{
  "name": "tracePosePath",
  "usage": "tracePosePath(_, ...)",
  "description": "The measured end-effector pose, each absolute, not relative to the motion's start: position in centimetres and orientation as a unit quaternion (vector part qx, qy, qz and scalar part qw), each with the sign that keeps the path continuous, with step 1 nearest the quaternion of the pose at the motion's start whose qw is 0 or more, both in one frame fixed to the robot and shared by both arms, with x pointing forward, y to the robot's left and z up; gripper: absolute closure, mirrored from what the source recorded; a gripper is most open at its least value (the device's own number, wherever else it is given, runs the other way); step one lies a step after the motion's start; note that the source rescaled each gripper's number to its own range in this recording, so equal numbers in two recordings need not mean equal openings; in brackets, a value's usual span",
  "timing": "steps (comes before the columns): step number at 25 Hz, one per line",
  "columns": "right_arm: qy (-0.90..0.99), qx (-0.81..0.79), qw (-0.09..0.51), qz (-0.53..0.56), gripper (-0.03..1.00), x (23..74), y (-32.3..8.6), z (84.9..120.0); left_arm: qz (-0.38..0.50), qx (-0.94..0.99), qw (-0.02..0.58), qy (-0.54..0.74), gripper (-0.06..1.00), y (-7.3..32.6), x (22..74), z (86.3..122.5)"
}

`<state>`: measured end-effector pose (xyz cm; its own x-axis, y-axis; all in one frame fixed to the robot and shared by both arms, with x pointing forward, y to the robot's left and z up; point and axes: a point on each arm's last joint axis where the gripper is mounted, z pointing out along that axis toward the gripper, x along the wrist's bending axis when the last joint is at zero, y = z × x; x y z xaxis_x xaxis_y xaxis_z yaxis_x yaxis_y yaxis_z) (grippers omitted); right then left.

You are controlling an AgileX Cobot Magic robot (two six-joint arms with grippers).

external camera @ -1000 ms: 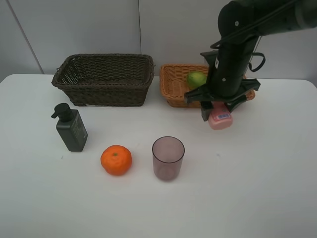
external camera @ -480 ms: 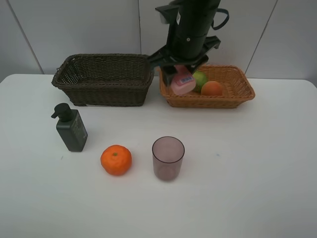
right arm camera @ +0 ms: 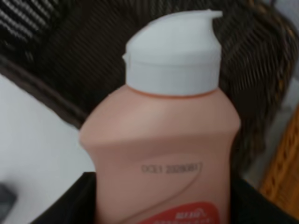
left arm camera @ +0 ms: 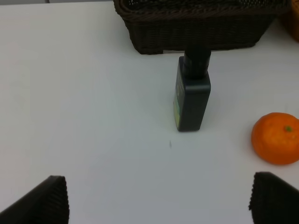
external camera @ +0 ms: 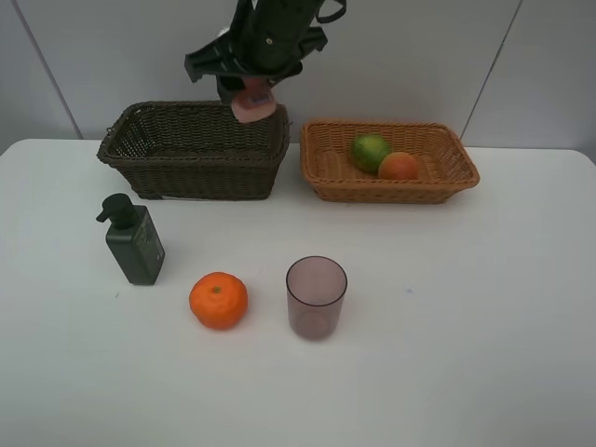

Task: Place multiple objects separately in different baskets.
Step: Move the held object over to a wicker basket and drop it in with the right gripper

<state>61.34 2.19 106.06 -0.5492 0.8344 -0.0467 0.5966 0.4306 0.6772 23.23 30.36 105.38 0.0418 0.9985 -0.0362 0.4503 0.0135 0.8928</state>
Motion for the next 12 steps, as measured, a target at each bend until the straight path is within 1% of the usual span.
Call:
tracePosePath(5,0.797,0.403,0.214,0.395,0.97,62.9,4.0,104.9,0.352,0.608,0.389,0.596,-0.06,30.4,23.2,105.4)
tracePosePath(9,0.790,0.391,0.217,0.419,0.97,64.2,5.3,101.7,0.352,0.608,0.389,0.596,-0.06,30.4,23.2,105.4)
tracePosePath(12,0.786,0.389,0.219,0.427,0.97,65.3,5.5,99.3,0.352,0.608,0.389,0.596,-0.06,30.4,23.2,105.4)
